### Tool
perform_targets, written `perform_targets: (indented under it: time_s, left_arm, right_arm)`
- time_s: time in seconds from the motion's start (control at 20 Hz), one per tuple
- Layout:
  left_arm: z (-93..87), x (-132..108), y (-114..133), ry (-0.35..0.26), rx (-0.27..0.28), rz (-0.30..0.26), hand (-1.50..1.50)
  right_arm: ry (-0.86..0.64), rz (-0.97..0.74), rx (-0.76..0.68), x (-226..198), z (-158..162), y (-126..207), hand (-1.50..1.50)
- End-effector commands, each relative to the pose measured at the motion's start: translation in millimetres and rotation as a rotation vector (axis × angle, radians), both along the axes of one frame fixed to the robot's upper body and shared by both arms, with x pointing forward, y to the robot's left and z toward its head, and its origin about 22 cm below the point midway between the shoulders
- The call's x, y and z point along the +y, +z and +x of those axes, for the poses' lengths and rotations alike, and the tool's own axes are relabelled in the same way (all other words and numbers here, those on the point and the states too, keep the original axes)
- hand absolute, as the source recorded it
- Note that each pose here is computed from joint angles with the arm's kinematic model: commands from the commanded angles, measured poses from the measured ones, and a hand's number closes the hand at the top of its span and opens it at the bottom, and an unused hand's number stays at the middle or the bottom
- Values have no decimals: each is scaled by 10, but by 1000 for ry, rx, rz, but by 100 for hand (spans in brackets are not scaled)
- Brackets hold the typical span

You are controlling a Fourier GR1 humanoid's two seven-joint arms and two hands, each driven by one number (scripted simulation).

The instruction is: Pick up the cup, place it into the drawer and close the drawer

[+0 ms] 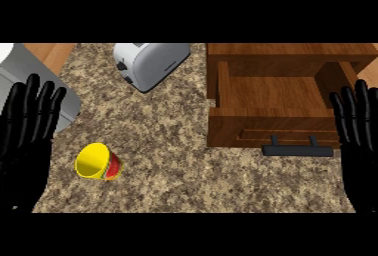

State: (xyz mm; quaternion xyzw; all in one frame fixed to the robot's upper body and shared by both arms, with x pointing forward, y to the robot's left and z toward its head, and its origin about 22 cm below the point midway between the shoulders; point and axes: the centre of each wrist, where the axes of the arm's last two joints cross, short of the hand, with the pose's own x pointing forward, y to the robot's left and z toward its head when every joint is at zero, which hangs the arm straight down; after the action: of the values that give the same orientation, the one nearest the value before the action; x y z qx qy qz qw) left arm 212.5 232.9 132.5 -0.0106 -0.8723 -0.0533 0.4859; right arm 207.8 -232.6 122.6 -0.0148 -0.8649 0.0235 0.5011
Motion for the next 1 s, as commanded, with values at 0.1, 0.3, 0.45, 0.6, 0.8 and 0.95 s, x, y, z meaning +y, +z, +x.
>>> perform_targets:
  time_s: [0.1,0.3,0.45,0.6,0.8,0.95]
  left_arm:
    - [-66,181,34,-291,-22,12,-150]
    - [-53,173,-270,-599,152,-98,-150]
    - [-87,523,-320,-659,157,-136,-150]
    - [-42,965,-246,-671,162,-126,-150]
    - [234,957,-170,-682,181,-134,-150]
    - [50,931,-219,-676,191,-138,-150]
  right_arm:
    - [36,-5,-6,-49,10,3,-150]
    - [143,36,61,127,-4,4,-150]
    - [149,16,95,63,25,-65,-150]
    - [159,28,96,47,-44,-84,-150]
    - [141,28,97,25,51,-34,-150]
    - [140,25,82,57,86,-7,-150]
